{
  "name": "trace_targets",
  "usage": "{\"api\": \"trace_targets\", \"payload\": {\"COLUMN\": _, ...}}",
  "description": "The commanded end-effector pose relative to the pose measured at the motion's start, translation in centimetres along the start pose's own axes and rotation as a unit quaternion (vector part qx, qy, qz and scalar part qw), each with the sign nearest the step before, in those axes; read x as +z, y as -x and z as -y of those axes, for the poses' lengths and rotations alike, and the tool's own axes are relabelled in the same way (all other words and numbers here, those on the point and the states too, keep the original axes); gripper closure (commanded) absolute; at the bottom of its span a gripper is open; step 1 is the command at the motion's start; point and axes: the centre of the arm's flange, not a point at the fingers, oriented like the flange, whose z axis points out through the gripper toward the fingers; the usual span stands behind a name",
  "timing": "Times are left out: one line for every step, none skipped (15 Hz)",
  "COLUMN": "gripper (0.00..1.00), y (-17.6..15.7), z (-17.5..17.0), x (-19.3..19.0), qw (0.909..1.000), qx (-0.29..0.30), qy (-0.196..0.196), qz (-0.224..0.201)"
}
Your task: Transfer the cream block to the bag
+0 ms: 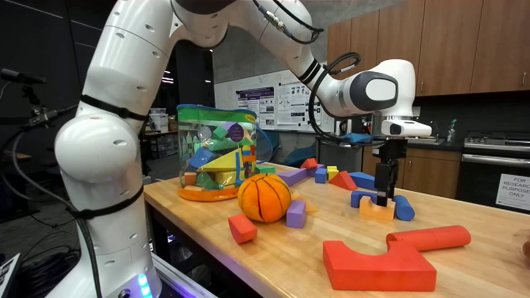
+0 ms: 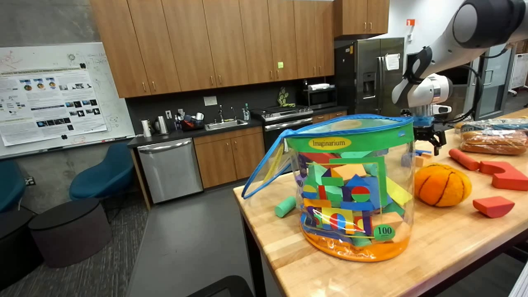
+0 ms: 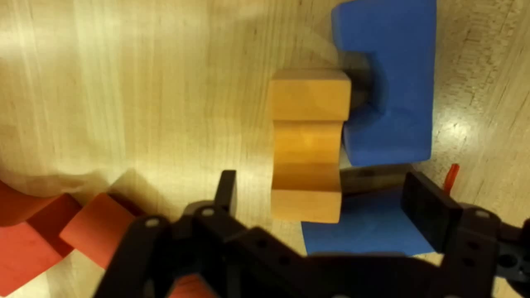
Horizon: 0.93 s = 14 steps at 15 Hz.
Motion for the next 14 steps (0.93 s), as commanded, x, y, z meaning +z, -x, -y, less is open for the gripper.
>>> {"api": "trace_targets", "payload": {"gripper": 0.00, "y": 0.0, "z": 0.2, "x": -0.2, "qw": 0.9997, "qx": 0.017, "qy": 0.002, "qz": -0.015}}
{"api": "trace_targets", "payload": {"gripper": 0.00, "y": 0.0, "z": 0.1, "x": -0.1, "qw": 0.9997, "qx": 0.019, "qy": 0.001, "qz": -0.016}}
{"api": "trace_targets", "payload": {"gripper": 0.00, "y": 0.0, "z": 0.0, "x": -0.1, "qw": 0.9996, "qx": 0.023, "qy": 0.000, "qz": -0.017}}
{"api": "trace_targets", "payload": {"gripper": 0.00, "y": -0.1, "z": 0.0, "x": 0.1, "qw": 0.9995, "qx": 0.027, "qy": 0.001, "qz": -0.018}}
{"api": "trace_targets", "payload": {"gripper": 0.00, "y": -0.1, "z": -0.1, "x": 0.3, "qw": 0.9994, "qx": 0.029, "qy": 0.002, "qz": -0.018}}
{"api": "trace_targets", "payload": {"gripper": 0.00, "y": -0.1, "z": -0.3, "x": 0.6, "qw": 0.9993, "qx": 0.031, "qy": 0.006, "qz": -0.019}}
{"api": "trace_targets", "payload": {"gripper": 0.00, "y": -0.1, "z": -0.4, "x": 1.2, "qw": 0.9993, "qx": 0.030, "qy": 0.014, "qz": -0.020}}
{"api": "trace_targets", "payload": {"gripper": 0.00, "y": -0.1, "z": -0.7, "x": 1.7, "qw": 0.9991, "qx": 0.029, "qy": 0.021, "qz": -0.022}}
{"api": "trace_targets", "payload": {"gripper": 0.00, "y": -0.1, "z": -1.0, "x": 2.3, "qw": 0.9990, "qx": 0.027, "qy": 0.028, "qz": -0.022}}
{"api": "trace_targets", "payload": {"gripper": 0.00, "y": -0.1, "z": -1.3, "x": 2.9, "qw": 0.9988, "qx": 0.027, "qy": 0.035, "qz": -0.019}}
{"api": "trace_targets", "payload": {"gripper": 0.00, "y": -0.1, "z": -1.6, "x": 3.4, "qw": 0.9986, "qx": 0.027, "qy": 0.041, "qz": -0.019}}
{"api": "trace_targets", "payload": {"gripper": 0.00, "y": -0.1, "z": -1.9, "x": 3.9, "qw": 0.9985, "qx": 0.028, "qy": 0.045, "qz": -0.016}}
{"api": "trace_targets", "payload": {"gripper": 0.00, "y": -0.2, "z": -2.0, "x": 4.2, "qw": 0.9983, "qx": 0.030, "qy": 0.047, "qz": -0.014}}
{"api": "trace_targets", "payload": {"gripper": 0.00, "y": -0.2, "z": -2.0, "x": 4.1, "qw": 0.9983, "qx": 0.033, "qy": 0.046, "qz": -0.014}}
